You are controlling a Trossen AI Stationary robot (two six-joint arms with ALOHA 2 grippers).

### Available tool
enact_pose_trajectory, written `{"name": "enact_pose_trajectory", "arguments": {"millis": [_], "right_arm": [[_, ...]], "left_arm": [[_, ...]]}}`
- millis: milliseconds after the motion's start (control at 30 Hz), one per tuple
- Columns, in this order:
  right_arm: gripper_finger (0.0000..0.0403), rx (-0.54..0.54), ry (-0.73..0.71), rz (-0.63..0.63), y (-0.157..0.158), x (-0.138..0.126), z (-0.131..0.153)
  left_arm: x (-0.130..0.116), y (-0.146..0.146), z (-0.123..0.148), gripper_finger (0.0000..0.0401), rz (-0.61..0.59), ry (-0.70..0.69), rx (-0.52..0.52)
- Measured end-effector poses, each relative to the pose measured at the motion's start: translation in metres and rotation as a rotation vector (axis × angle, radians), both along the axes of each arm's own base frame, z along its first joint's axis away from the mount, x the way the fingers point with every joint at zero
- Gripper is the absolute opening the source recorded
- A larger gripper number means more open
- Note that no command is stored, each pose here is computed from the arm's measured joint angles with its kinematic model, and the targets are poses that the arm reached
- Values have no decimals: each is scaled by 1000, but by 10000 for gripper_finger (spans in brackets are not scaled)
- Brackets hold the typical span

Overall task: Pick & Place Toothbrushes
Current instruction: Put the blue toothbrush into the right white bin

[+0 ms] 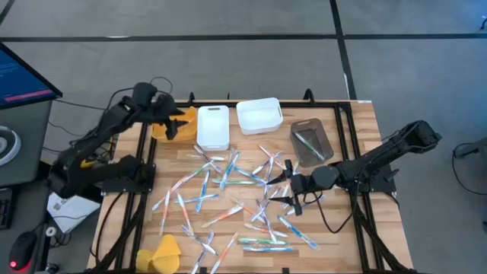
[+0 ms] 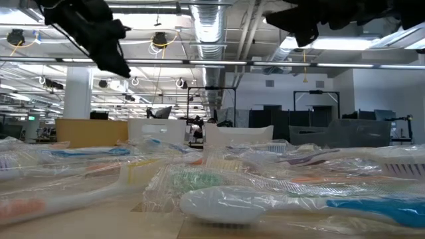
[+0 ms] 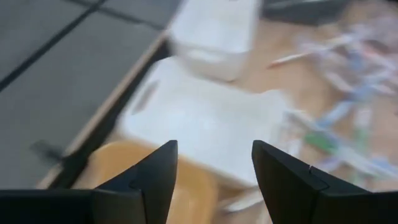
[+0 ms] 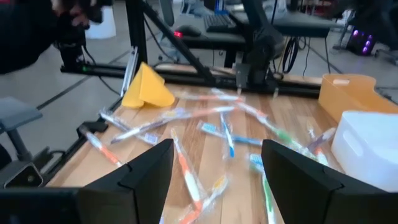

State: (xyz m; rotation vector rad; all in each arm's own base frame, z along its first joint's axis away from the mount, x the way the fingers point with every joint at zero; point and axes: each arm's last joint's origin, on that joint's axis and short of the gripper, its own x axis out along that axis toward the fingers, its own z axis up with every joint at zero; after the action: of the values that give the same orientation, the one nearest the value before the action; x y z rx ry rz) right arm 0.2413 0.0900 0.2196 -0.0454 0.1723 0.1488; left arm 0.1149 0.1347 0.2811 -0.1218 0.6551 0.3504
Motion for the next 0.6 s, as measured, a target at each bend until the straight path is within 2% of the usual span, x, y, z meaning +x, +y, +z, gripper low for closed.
{"name": "enact_pose_trajectory", "arguments": {"millis": [133,233,367,467,600], "right_arm": [[240,-32,-64,8,0,1,6],[240,-26,-92,9,1,1,9],[240,0,-34,20,5,-1,3],[240,-52,23,50,10,-5,-3],[240,-161,29,85,13,-6,-5]], "left_arm": [[21,-19,3,202,-192,-81,-46],[38,-36,8,202,-281,-140,-99],[59,-65,15,200,-424,-209,-122],[73,-90,20,195,-514,-250,-112],[90,-128,24,191,-603,-303,-66]]}}
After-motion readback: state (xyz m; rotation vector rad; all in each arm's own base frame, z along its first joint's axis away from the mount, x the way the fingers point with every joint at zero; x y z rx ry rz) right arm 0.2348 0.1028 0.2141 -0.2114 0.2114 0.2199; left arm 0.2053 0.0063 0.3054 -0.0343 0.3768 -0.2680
